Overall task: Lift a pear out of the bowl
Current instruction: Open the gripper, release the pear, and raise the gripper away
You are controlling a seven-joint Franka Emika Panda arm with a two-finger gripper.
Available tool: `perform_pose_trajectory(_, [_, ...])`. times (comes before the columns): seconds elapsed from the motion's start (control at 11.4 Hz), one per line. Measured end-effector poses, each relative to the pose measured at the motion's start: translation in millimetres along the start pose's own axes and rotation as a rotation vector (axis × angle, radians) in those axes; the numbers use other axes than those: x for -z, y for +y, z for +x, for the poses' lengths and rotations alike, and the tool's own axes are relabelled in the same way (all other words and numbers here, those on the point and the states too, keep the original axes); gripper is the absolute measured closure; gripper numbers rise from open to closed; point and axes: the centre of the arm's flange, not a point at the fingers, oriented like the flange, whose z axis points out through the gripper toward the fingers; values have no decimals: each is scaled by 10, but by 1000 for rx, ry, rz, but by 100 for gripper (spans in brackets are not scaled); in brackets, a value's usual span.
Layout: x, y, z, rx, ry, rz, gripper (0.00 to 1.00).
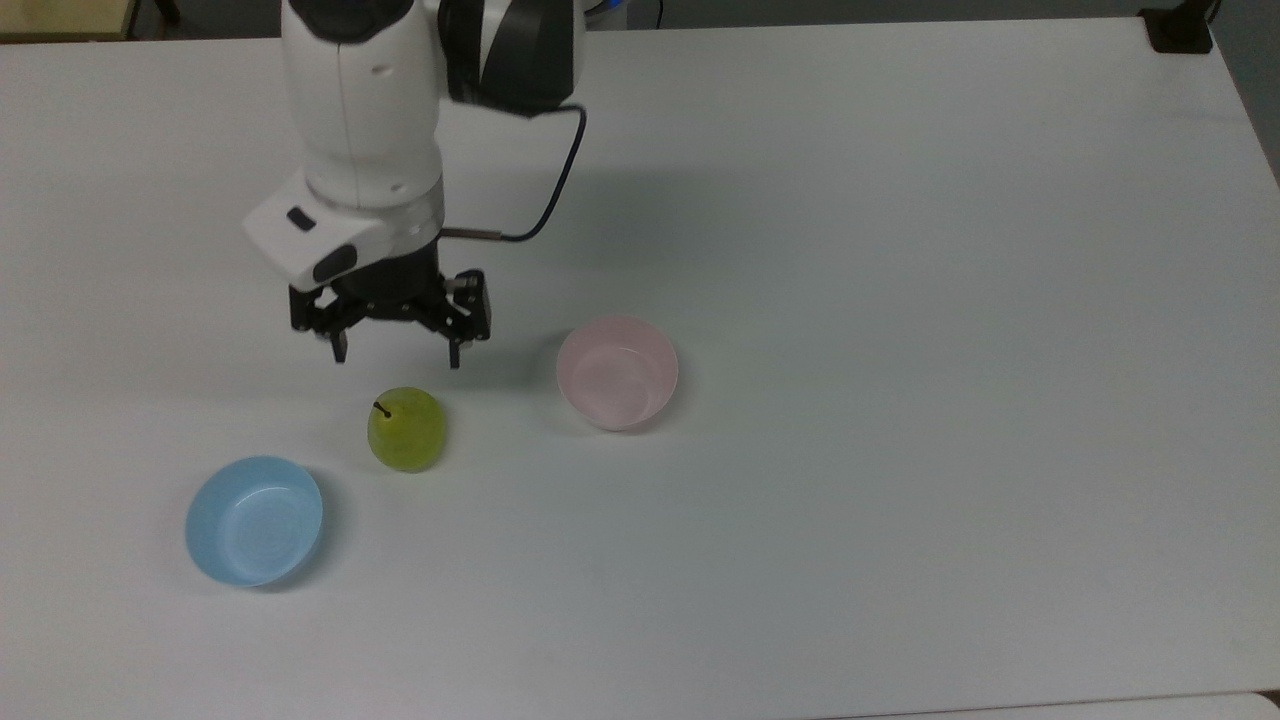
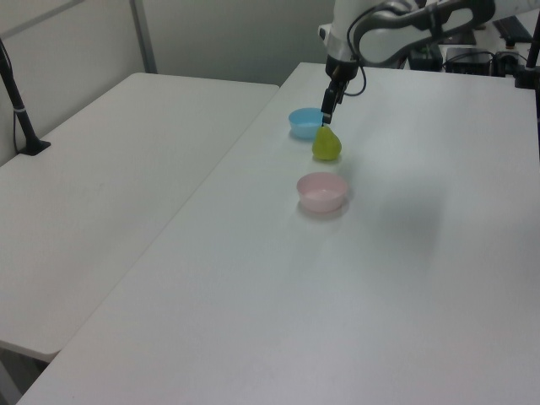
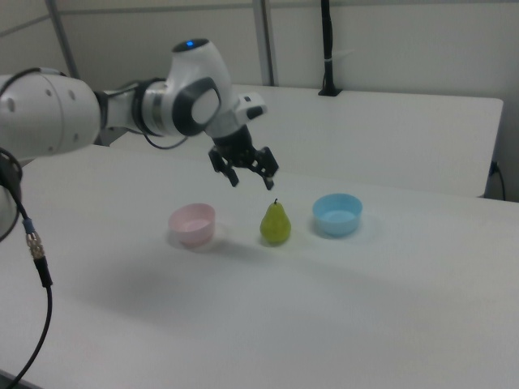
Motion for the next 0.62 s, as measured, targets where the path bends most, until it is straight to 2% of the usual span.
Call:
perform_pose_trajectory(0.35, [876, -456, -192, -50, -82, 12, 0])
perform_pose_trajectory(0.62, [1484, -506, -475, -55, -157, 12, 0])
